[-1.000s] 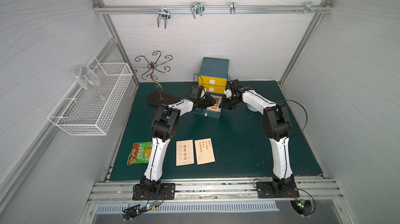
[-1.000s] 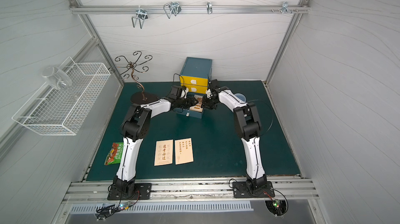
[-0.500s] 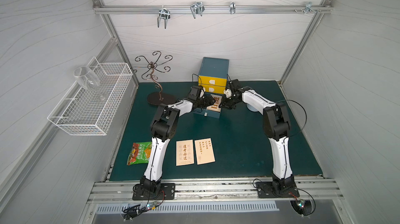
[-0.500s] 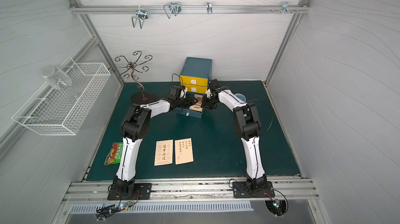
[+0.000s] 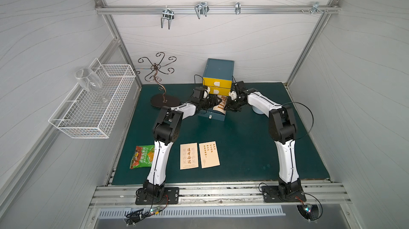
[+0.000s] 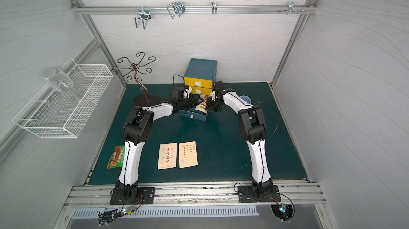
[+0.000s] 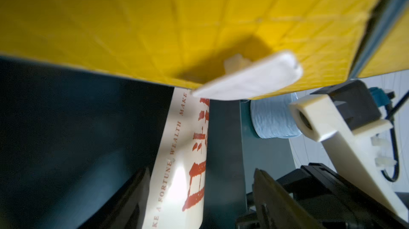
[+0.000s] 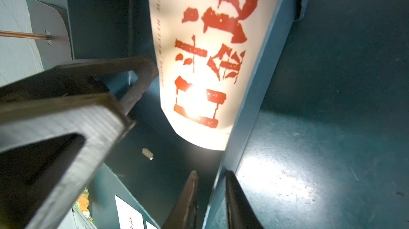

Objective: Take the postcards out of the drawer
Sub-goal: Pick up the postcard from the drawer, then place the postcard at the center of the board.

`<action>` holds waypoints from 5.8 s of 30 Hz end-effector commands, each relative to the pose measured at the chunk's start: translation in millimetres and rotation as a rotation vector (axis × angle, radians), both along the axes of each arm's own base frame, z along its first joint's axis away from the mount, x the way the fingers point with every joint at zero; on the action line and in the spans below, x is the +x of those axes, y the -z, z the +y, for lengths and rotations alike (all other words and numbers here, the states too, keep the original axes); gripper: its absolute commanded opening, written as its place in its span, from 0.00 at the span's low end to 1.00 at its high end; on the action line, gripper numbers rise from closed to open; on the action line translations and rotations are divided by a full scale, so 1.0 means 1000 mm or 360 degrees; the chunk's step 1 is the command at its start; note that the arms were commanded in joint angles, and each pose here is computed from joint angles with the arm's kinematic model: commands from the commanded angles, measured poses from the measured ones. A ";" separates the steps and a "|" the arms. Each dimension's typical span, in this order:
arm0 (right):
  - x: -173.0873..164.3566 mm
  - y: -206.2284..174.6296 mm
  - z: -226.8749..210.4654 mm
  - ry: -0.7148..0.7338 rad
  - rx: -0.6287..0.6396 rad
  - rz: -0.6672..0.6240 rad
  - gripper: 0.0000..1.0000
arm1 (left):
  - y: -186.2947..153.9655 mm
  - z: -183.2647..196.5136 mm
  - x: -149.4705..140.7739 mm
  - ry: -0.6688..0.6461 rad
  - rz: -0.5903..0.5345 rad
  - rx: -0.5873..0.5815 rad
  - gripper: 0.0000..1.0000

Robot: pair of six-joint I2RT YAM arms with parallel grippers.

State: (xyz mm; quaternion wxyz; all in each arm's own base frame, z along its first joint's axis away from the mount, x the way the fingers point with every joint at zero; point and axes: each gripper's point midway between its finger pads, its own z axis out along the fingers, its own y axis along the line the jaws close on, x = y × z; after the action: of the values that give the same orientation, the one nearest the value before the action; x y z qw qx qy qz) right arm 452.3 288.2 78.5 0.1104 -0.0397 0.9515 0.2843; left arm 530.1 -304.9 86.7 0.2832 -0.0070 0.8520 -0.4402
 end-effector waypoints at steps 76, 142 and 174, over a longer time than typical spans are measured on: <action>-0.047 -0.132 -0.071 -0.0040 0.0841 -0.0214 0.99 | -0.117 0.018 -0.084 -0.0192 0.0398 -0.0541 0.00; -0.160 -0.080 -0.032 -0.0113 0.0755 -0.0091 0.00 | -0.098 -0.020 -0.219 0.0107 0.0257 -0.0359 0.01; -0.206 -0.044 -0.045 -0.0303 0.0395 -0.0046 0.01 | -0.125 0.031 -0.211 -0.0042 0.0096 -0.0216 0.28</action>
State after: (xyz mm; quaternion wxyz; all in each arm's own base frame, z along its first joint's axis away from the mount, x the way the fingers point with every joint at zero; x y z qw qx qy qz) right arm 266.6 241.7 121.4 0.1142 -0.0961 0.9053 0.3976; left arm 309.4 -284.7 190.8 0.2272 -0.0548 0.8401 -0.4895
